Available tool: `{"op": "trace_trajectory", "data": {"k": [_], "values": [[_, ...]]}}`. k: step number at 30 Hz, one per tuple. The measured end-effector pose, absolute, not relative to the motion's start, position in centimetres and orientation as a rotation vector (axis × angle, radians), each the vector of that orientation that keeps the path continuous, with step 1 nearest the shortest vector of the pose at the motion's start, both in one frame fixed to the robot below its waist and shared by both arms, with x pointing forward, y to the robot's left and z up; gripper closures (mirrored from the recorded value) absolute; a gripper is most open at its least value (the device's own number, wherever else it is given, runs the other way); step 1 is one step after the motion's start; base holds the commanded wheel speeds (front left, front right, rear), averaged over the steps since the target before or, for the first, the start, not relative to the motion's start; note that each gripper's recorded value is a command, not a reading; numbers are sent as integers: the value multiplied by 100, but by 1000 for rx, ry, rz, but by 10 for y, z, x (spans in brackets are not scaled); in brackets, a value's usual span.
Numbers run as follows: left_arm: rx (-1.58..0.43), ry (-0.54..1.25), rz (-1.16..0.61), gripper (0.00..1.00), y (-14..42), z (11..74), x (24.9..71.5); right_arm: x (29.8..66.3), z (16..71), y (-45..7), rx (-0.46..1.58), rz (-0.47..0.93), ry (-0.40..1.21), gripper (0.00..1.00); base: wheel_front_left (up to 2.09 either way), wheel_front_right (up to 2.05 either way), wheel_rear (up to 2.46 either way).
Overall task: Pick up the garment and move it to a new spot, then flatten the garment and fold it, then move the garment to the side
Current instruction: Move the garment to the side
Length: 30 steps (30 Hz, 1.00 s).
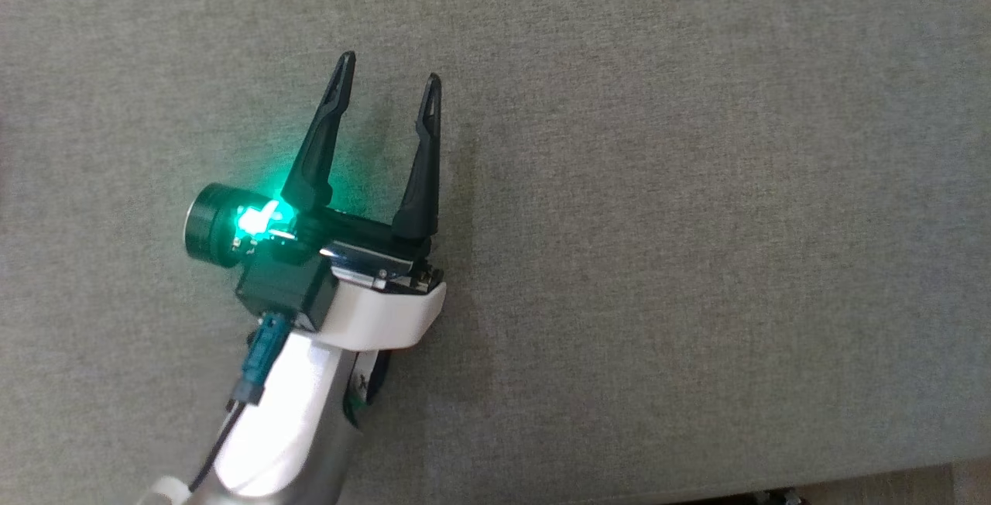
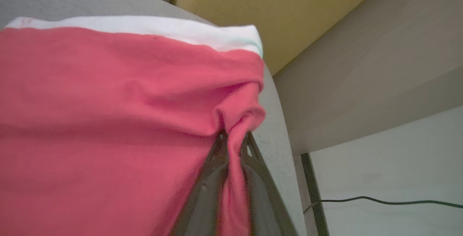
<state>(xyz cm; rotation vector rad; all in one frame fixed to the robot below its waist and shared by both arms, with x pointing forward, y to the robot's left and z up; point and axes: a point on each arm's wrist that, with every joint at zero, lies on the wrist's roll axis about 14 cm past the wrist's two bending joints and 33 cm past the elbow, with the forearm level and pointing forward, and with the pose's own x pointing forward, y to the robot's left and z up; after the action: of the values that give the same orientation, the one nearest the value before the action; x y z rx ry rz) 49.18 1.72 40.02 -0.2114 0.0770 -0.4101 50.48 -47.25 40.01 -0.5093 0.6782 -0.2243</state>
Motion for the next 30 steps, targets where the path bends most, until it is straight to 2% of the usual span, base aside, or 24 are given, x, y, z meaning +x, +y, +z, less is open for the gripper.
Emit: {"op": "trace_trajectory", "data": {"k": [2,3,7,12,18,20,26,30], "values": [[-238,83,-403,0,19,404,491,508,407,-471,-545,-221,638,45,0,0,0],[-245,85,-399,0,20,405,490,508,409,-470,-565,-218,625,0,0,0,0],[-230,91,-385,0,25,412,482,520,420,-445,-562,-191,513,0,0,0,0],[-204,120,-327,0,39,417,455,526,422,-370,-410,-116,362,0,0,0,0],[-158,94,-340,0,40,437,430,493,422,-316,-297,-52,307,0,0,0,0],[-141,33,-297,0,53,460,433,479,425,-281,-244,2,271,0,0,0,0],[-129,-28,-187,0,87,486,430,462,452,-220,-148,108,146,0,0,0,0],[-114,-31,-118,0,110,492,408,428,458,-176,-60,180,107,0,0,0,0]]}}
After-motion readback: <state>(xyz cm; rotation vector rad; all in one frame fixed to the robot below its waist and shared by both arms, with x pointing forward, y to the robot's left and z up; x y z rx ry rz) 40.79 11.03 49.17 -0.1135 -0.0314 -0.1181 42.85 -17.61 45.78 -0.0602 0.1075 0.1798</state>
